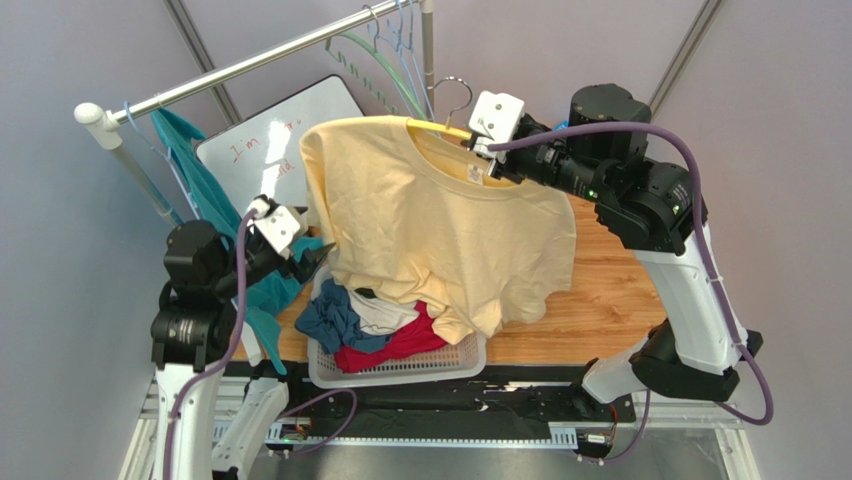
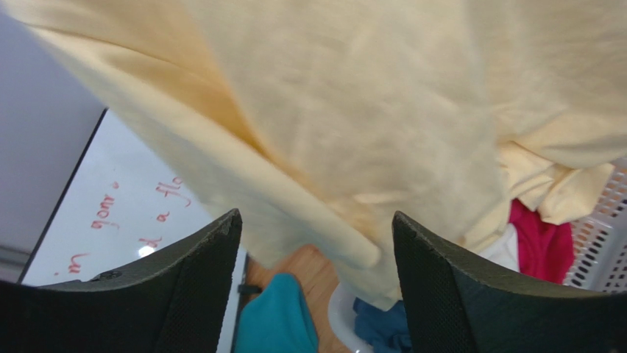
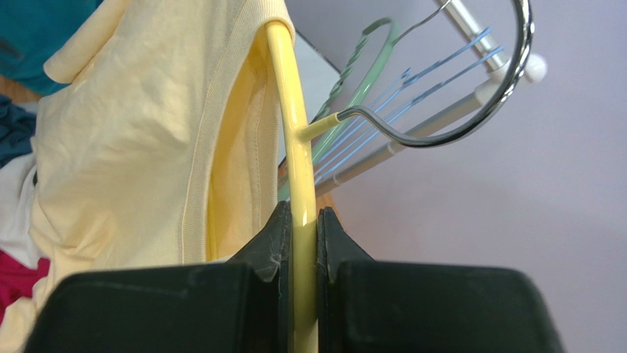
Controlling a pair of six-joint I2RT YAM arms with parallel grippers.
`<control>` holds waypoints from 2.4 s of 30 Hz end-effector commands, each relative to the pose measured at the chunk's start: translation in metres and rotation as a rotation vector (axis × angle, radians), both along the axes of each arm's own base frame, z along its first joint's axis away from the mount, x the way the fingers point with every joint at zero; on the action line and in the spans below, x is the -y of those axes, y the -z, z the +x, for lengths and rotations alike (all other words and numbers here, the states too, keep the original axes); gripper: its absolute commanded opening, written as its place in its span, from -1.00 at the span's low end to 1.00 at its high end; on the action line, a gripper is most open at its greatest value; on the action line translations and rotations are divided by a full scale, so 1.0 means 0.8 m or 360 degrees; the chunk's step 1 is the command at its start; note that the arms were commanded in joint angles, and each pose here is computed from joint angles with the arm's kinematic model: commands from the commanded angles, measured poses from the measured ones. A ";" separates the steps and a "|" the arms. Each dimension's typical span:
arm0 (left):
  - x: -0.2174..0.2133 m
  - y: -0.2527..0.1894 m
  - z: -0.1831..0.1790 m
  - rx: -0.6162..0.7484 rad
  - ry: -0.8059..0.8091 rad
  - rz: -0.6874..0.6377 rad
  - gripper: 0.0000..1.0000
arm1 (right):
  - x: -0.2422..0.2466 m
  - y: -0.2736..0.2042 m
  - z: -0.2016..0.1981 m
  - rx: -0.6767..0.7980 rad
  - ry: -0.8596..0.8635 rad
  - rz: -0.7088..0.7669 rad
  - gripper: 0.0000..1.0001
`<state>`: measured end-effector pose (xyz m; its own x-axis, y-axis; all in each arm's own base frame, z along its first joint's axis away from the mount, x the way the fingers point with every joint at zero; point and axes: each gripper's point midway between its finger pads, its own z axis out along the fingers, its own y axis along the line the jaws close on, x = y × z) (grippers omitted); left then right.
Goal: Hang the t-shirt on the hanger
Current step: Place the hanger at the clothesline.
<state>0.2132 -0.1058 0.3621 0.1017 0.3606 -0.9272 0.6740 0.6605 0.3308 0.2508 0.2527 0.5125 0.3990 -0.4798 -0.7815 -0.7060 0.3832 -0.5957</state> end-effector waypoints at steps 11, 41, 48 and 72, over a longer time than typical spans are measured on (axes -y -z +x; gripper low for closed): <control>0.074 0.093 0.029 -0.0189 0.0243 -0.0229 0.99 | 0.005 -0.179 -0.014 0.0583 -0.0047 0.0576 -1.00; 0.243 0.084 0.078 -0.0246 0.0324 -0.0482 -1.00 | 0.006 -0.177 0.005 0.0631 0.0051 0.0589 -1.00; 0.051 -0.035 0.169 0.0156 -0.0332 -0.0500 -1.00 | -0.008 -0.167 0.006 0.0607 -0.0015 0.0602 -1.00; 0.005 0.093 0.080 -0.0465 -0.0333 -0.0504 0.36 | -0.156 -0.018 0.142 0.0075 0.0217 0.0503 -1.00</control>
<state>0.3050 -0.1064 0.2518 -0.2801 0.1238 -0.9520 0.5071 0.8611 -0.0372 0.3664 0.3866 0.4407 0.2886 -0.4291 -0.8559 -0.7202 0.4918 -0.4894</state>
